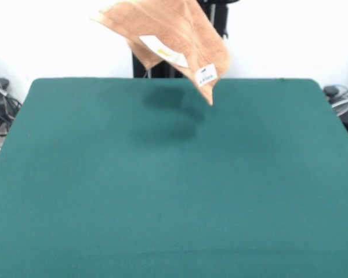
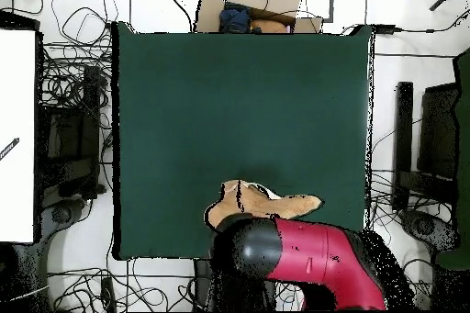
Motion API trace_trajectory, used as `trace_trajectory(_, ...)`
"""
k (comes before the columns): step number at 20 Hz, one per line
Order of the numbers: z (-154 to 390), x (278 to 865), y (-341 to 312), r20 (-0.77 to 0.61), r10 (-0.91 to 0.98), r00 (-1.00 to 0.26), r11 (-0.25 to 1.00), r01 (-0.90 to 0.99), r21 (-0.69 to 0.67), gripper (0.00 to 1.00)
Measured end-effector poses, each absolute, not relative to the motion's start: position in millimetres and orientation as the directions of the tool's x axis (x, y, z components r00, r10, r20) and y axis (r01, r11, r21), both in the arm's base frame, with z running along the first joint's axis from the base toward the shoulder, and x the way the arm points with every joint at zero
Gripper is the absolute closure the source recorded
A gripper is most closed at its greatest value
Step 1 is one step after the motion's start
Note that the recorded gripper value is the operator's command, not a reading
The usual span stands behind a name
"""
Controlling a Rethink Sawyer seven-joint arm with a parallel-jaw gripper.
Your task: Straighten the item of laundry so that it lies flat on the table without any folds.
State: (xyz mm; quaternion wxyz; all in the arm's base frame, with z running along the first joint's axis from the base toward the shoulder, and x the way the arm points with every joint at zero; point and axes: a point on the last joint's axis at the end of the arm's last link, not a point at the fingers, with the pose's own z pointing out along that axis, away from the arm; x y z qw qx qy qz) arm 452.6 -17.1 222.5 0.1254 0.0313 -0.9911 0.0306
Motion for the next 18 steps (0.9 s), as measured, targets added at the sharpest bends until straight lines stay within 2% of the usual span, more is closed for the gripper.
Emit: trace_trajectory(18, 152, 444, 50, 0.254, -0.243, -0.936, 0.969, -0.245, 0.025, 1.00)
